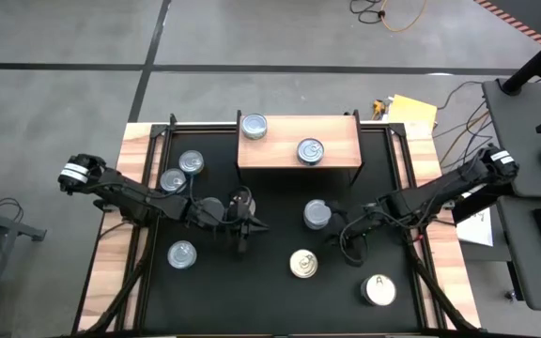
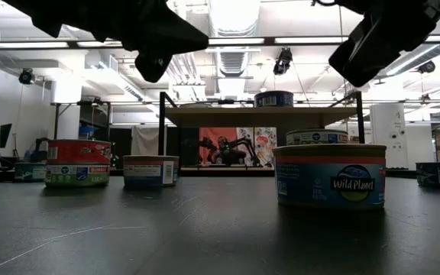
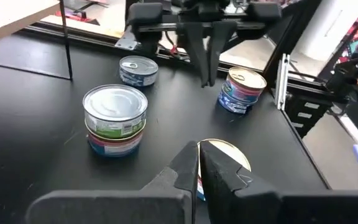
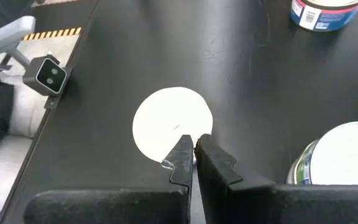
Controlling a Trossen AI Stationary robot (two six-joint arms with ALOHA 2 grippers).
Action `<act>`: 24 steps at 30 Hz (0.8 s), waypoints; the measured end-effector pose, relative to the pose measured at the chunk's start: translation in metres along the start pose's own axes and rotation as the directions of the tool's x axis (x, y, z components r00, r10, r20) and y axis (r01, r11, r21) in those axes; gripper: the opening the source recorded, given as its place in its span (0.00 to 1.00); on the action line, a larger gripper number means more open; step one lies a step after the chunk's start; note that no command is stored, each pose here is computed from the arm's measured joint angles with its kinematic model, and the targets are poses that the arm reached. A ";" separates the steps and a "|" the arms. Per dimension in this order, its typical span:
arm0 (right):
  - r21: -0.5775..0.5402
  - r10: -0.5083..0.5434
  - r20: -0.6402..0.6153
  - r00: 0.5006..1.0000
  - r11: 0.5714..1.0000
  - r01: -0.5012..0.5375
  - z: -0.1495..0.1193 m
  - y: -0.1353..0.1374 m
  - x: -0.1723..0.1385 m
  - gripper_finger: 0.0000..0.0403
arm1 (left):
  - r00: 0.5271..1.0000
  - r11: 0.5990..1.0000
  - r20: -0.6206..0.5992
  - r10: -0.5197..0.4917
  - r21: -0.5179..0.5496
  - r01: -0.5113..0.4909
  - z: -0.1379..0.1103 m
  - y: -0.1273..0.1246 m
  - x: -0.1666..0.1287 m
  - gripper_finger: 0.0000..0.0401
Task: Stack canned seafood by type on shelf
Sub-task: Put the blue pink tuna can on the shelf
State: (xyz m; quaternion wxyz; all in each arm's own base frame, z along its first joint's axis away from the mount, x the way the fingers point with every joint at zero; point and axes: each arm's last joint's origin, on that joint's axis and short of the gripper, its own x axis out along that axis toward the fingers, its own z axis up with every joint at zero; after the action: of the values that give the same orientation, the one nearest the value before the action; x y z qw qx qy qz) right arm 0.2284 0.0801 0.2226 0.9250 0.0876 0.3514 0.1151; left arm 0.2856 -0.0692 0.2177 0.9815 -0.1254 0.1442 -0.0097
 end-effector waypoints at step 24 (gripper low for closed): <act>0.312 -0.043 -0.040 0.998 0.949 0.054 -0.022 0.041 -0.003 0.02 | 1.000 0.995 -0.023 -0.007 0.104 0.009 -0.013 -0.041 -0.010 0.00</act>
State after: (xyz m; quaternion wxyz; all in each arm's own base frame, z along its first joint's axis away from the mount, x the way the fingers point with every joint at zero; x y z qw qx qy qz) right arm 0.2049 0.1206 0.2182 0.8962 0.2224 0.3822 0.0367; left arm 0.2729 -0.1117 0.2192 0.9850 -0.0744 0.1541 -0.0227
